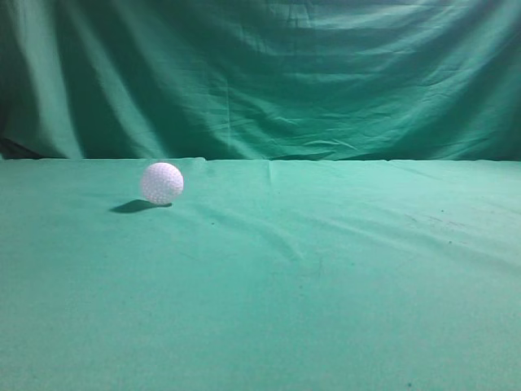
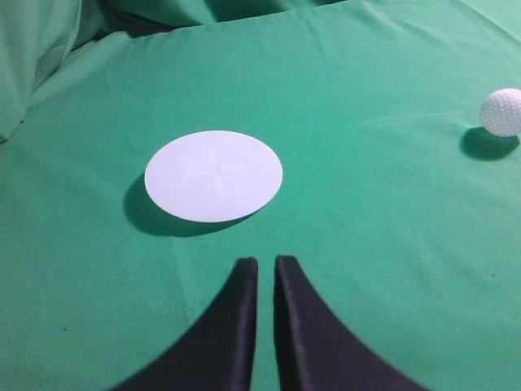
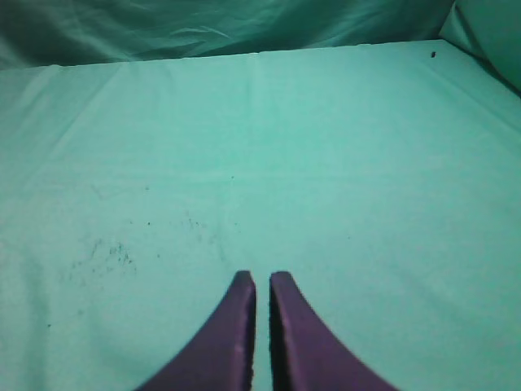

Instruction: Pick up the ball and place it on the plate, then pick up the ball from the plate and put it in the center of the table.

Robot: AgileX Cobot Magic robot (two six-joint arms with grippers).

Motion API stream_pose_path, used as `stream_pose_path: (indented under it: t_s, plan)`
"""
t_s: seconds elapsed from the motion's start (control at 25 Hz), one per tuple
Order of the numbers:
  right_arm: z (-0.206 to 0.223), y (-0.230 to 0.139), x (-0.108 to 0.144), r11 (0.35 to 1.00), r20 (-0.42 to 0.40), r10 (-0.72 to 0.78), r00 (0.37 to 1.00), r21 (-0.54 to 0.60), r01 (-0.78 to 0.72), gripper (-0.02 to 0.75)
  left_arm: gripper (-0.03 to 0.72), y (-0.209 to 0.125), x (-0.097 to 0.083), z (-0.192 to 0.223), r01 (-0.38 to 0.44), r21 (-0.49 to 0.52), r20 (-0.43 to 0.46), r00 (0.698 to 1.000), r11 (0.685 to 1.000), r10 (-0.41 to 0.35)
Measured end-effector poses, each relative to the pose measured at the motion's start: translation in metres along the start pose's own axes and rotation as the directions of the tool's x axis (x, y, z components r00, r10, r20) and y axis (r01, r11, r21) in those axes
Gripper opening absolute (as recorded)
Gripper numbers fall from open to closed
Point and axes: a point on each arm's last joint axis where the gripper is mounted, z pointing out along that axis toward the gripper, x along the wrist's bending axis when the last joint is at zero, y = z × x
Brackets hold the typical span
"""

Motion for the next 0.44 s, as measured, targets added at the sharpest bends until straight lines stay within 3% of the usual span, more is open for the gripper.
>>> stream_pose_path:
  t_s: [0.44]
  plan:
    - [0.0,0.0,0.0,1.0,0.0,0.0,1.0,0.0,0.0,0.056,0.052,0.0,0.0001,0.0,0.0,0.0,-0.001,1.0,1.0,0.0]
